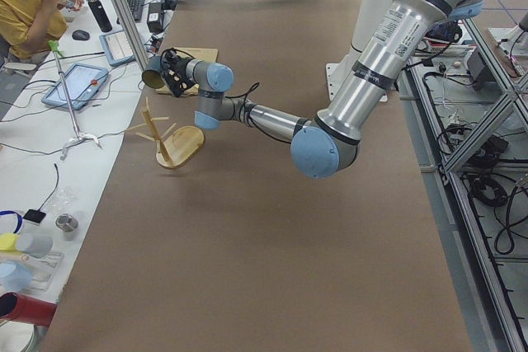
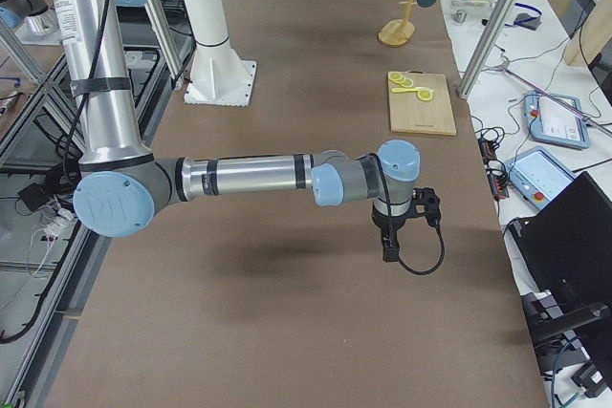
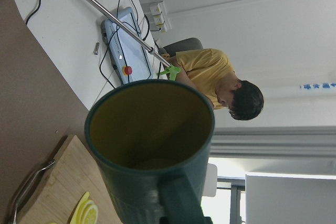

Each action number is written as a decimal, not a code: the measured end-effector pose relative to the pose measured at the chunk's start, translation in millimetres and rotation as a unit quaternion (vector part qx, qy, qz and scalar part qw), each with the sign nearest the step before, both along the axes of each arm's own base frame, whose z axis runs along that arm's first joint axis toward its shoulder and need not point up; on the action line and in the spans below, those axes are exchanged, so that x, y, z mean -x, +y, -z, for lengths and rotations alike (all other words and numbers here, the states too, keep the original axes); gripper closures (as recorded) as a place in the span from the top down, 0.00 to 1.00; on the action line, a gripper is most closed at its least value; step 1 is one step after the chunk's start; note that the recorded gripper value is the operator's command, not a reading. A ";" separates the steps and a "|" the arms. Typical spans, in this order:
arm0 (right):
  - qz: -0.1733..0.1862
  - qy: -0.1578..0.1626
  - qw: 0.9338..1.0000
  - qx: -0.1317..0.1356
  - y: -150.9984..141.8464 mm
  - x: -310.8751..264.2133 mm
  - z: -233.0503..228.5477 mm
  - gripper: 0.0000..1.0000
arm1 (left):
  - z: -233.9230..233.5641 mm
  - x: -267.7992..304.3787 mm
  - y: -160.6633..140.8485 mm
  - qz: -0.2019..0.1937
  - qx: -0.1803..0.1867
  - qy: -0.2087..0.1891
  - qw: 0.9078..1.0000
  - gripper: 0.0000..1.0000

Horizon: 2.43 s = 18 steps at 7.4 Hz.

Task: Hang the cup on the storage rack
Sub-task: 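Slide the mug handle onto a peg of the wooden stand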

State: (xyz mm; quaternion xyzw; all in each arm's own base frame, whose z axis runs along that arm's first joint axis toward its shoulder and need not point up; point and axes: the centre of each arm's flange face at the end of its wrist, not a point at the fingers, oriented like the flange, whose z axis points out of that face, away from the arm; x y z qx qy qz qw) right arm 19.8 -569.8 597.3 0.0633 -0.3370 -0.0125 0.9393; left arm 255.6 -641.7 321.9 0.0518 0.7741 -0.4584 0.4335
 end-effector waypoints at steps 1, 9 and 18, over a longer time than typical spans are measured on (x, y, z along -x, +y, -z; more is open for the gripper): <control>0.000 0.001 1.000 -0.002 0.0 -0.2 1.5 1.00 | -2.8 6.0 -4.5 0.004 0.032 0.036 0.999 0.00; -0.003 0.001 1.000 -0.004 0.6 0.3 6.8 1.00 | -35.2 37.9 -24.8 0.017 0.169 0.183 0.968 0.00; -0.008 0.000 1.000 -0.010 3.5 0.1 16.6 1.00 | -89.0 47.1 1.6 -0.019 0.200 0.208 0.957 0.00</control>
